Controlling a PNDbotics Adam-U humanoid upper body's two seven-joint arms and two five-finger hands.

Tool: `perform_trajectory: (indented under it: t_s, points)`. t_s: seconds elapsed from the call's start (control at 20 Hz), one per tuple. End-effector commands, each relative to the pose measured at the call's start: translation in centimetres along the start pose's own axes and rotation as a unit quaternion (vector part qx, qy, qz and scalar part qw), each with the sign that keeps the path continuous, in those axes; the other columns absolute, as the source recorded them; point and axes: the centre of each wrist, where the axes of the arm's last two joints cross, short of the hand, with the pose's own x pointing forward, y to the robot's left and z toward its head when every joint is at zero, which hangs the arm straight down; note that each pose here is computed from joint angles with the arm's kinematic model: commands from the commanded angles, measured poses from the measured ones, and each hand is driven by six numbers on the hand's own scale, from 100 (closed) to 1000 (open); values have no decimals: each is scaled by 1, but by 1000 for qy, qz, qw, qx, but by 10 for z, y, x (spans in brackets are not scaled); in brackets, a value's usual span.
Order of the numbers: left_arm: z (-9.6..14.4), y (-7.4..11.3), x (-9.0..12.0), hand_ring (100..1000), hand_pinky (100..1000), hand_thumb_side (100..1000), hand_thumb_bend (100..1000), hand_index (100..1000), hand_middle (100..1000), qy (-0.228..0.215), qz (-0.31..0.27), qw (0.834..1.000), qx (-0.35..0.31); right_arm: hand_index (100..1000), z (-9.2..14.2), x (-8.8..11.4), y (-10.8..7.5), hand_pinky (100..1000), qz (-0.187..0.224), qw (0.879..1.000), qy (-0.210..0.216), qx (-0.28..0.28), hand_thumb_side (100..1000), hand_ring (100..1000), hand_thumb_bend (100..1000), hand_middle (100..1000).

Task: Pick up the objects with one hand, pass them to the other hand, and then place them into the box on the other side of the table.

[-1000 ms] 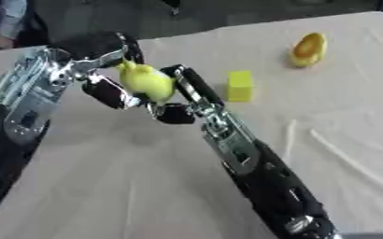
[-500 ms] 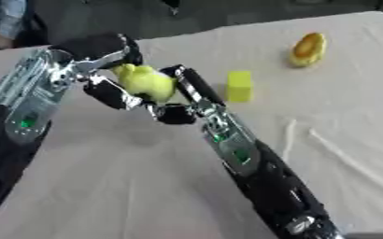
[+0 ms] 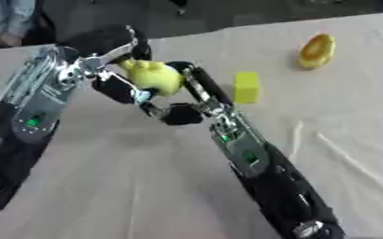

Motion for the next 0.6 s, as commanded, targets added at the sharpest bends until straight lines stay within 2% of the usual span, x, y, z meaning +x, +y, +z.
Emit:
perform_trajectory:
  t_s: [0.05,0.35,0.6]
  points:
    - [9,16,-4,649,742,224,307,452,546,9,-5,999,38,834,-2,4,-12,851,22,1000,-9,0,369,847,477,788]
    - [31,27,-12,643,740,228,310,450,554,29,31,994,96,833,2,-3,-21,850,38,999,11,-3,374,847,479,791]
    - [56,40,-25,630,735,234,298,445,555,65,112,973,192,829,7,-8,-32,849,49,998,24,-5,353,846,494,791]
